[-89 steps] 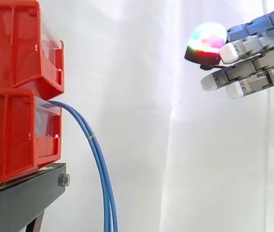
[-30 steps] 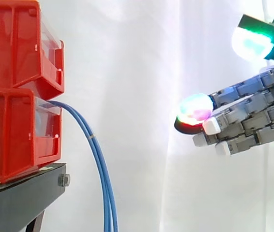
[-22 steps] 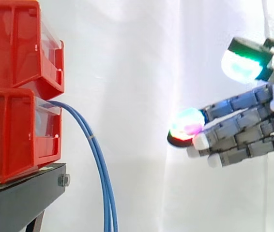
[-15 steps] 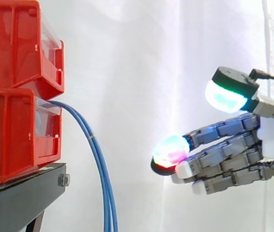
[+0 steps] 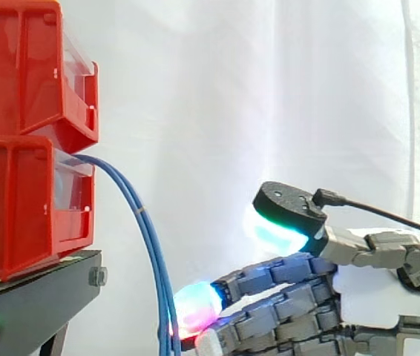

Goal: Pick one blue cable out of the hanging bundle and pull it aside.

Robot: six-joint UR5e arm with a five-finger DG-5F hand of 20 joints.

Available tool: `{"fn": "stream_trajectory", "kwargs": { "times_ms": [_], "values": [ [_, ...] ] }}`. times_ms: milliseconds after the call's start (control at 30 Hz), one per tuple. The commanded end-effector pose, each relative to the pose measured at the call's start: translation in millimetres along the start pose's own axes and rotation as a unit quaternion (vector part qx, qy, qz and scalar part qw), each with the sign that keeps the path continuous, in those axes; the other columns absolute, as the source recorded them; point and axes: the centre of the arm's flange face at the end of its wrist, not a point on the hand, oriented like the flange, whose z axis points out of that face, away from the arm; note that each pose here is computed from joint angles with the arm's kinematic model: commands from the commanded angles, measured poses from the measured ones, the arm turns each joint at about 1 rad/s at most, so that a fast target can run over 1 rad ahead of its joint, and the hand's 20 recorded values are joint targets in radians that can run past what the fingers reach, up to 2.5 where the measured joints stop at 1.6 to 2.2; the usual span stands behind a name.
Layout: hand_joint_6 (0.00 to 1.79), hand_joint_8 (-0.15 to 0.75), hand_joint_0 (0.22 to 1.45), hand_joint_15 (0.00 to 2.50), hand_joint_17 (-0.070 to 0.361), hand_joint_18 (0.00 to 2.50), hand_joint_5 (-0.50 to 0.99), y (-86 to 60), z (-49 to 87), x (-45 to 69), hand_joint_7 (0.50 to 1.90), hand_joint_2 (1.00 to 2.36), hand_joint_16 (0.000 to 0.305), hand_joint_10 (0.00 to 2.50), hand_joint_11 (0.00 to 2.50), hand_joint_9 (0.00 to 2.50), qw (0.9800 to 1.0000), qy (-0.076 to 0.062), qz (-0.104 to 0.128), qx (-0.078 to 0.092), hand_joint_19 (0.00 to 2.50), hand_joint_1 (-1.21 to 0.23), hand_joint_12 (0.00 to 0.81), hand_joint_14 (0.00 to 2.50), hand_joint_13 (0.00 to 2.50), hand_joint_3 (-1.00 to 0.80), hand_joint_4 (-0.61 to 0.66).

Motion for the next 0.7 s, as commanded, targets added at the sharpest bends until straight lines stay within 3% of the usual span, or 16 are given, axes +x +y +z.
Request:
{"fn": "stream_trajectory", "kwargs": {
  "times_ms": [0,33,100,133,167,200,300,500,667],
  "values": [
    [0.50,0.302,0.51,0.07,0.102,0.28,-0.14,-8.4,5.9,9.7,0.84,1.01,0.045,0.00,0.07,0.60,1.0000,0.006,-0.004,-0.001,0.31,-0.55,0.327,0.00,0.29,-0.44,0.35],
    [0.50,0.303,0.52,0.08,0.102,0.28,-0.13,-11.0,6.5,11.8,0.86,1.00,0.045,0.00,0.06,0.60,1.0000,0.008,-0.004,-0.001,0.32,-0.55,0.327,0.00,0.29,-0.44,0.36],
    [0.50,0.303,0.52,0.07,0.102,0.28,-0.13,-34.3,9.8,22.3,0.88,1.00,0.045,0.00,0.07,0.60,0.9999,0.013,0.005,-0.001,0.32,-0.55,0.328,0.00,0.30,-0.44,0.36],
    [0.50,0.304,0.52,0.08,0.102,0.28,-0.13,-38.3,11.0,25.0,0.88,1.00,0.045,0.00,0.08,0.60,0.9999,0.014,0.008,-0.004,0.32,-0.55,0.328,0.00,0.30,-0.44,0.36],
    [0.50,0.303,0.52,0.07,0.102,0.28,-0.13,-37.9,14.6,29.3,0.88,1.00,0.045,0.00,0.07,0.60,0.9995,0.015,0.019,-0.019,0.32,-0.55,0.329,0.00,0.30,-0.44,0.36],
    [0.50,0.304,0.52,0.08,0.102,0.29,-0.13,-36.3,14.8,30.1,0.89,1.01,0.045,0.00,0.08,0.60,0.9995,0.014,0.019,-0.021,0.32,-0.55,0.330,0.00,0.30,-0.44,0.36],
    [0.50,0.306,0.52,0.08,0.101,0.29,-0.13,-36.8,12.4,35.8,0.91,1.00,0.045,0.00,0.09,0.61,0.9995,0.021,0.020,-0.015,0.33,-0.55,0.330,0.00,0.31,-0.44,0.37],
    [0.50,0.308,0.53,0.11,0.100,0.34,-0.11,-32.3,14.6,39.1,0.98,1.00,0.045,0.00,0.11,0.65,0.9994,0.020,0.021,-0.017,0.35,-0.57,0.328,0.00,0.35,-0.44,0.38],
    [0.50,0.310,0.53,0.12,0.098,0.36,-0.09,-21.8,21.5,40.6,1.05,1.00,0.044,0.00,0.13,0.69,0.9993,0.023,0.025,-0.015,0.36,-0.58,0.327,0.01,0.39,-0.44,0.38]
  ]
}}
